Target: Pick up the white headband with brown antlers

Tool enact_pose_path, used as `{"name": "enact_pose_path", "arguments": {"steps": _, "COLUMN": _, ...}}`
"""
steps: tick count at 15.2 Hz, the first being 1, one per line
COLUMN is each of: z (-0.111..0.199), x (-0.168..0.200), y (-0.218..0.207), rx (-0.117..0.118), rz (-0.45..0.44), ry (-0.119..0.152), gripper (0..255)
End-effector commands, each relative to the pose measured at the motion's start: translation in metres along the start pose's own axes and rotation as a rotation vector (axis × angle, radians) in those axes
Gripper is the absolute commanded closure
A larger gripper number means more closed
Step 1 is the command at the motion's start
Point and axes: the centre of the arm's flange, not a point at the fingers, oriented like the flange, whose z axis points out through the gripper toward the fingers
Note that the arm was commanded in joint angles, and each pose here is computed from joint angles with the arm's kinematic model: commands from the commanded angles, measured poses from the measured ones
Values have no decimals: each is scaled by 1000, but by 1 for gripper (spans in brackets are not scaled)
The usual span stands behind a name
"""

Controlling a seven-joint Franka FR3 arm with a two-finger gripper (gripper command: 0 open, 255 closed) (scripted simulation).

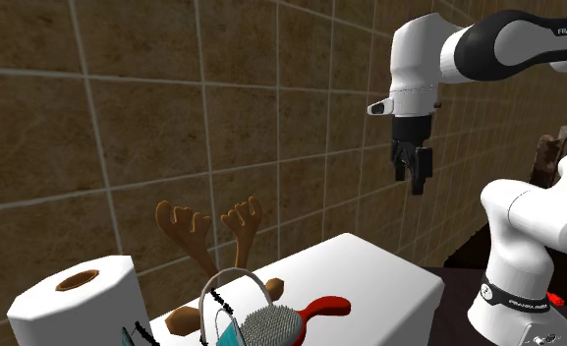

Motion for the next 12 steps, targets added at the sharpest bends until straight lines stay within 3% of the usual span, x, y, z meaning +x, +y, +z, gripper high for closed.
{"name": "enact_pose_path", "arguments": {"steps": 1, "z": 0, "x": 0, "y": 0, "rx": 0, "rz": 0, "ry": 0, "gripper": 0}}
{"name": "enact_pose_path", "arguments": {"steps": 12, "z": 17, "x": 89, "y": -101, "rx": -59, "rz": 80, "ry": 152, "gripper": 0}}
